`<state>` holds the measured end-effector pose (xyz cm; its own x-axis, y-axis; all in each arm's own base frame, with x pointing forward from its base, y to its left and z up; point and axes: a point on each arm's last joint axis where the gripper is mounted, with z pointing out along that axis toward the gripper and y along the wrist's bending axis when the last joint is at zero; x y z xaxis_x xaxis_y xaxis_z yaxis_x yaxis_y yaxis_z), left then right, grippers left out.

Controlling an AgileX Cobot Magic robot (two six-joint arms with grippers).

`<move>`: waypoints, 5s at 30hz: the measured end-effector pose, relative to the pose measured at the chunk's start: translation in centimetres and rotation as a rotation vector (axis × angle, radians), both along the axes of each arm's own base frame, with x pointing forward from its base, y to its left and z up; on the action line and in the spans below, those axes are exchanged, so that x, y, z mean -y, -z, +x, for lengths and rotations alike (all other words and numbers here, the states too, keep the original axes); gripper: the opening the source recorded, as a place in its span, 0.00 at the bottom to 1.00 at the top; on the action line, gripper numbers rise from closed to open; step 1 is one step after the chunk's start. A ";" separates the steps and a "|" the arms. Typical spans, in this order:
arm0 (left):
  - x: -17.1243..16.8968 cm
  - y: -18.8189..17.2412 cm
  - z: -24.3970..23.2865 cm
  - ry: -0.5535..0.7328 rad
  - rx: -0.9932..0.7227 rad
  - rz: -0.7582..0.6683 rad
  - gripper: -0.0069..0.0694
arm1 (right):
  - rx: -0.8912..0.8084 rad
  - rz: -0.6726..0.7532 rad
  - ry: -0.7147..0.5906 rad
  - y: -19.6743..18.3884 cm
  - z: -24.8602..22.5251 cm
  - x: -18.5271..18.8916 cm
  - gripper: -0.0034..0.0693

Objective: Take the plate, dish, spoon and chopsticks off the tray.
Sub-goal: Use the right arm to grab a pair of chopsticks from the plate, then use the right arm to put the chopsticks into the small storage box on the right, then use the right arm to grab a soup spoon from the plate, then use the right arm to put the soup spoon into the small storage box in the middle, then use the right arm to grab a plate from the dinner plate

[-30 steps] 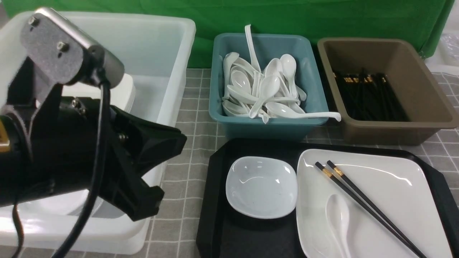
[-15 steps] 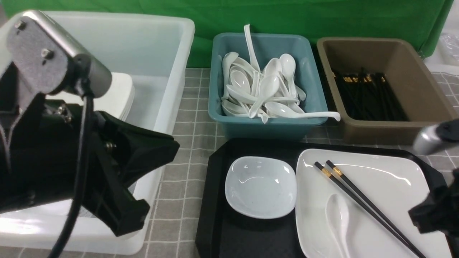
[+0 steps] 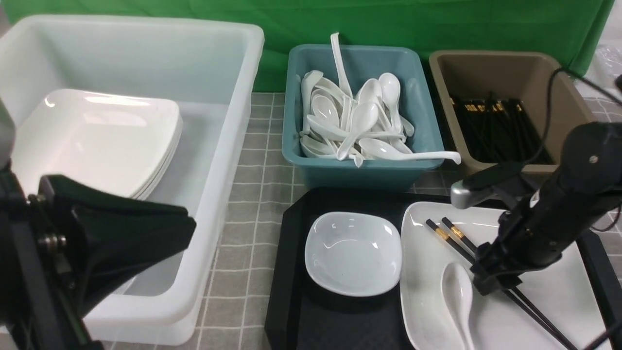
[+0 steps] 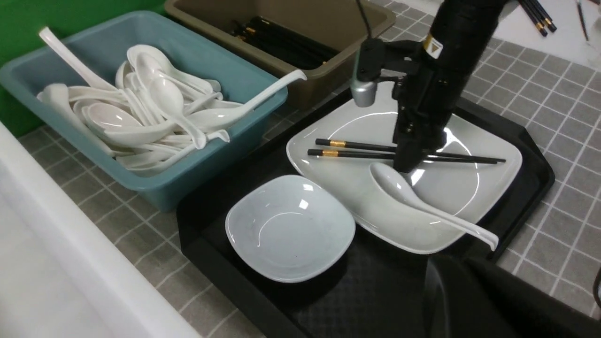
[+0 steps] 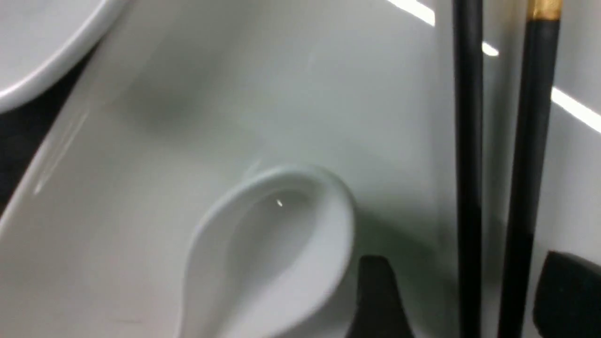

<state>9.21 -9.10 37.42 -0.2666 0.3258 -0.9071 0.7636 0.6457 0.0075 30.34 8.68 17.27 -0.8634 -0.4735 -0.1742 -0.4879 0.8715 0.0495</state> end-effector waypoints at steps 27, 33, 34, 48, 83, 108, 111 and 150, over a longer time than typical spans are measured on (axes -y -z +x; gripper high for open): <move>-0.1 -0.2 0.5 -0.027 0.094 -0.021 0.12 | 0.016 -0.014 -0.188 -4.6 -2.4 0.2 0.25; -0.1 -1.8 1.2 -0.086 0.235 -0.134 0.12 | 0.300 0.183 -0.077 -12.2 -2.0 0.1 0.25; -0.2 -2.0 1.2 -0.093 0.249 -0.148 0.12 | 0.343 0.215 -0.041 -13.1 -1.4 0.2 0.25; -0.4 -3.2 1.6 -0.136 0.346 -0.232 0.12 | 0.747 0.405 0.370 -16.0 16.8 6.5 0.25; -0.5 -1.9 1.5 -0.105 0.312 -0.065 0.12 | -0.105 -0.015 0.334 -0.8 -6.4 -5.2 0.66; -0.5 -2.2 1.6 -0.117 0.339 -0.087 0.12 | 0.417 0.277 0.177 -11.6 -2.2 -6.2 0.31; -0.5 -2.3 1.6 -0.119 0.347 -0.094 0.12 | 0.685 0.414 0.214 -15.0 2.1 -6.6 0.31; -0.6 -0.8 1.7 -0.096 0.320 0.026 0.12 | 0.099 -0.134 -0.112 -2.7 -11.1 -12.6 0.74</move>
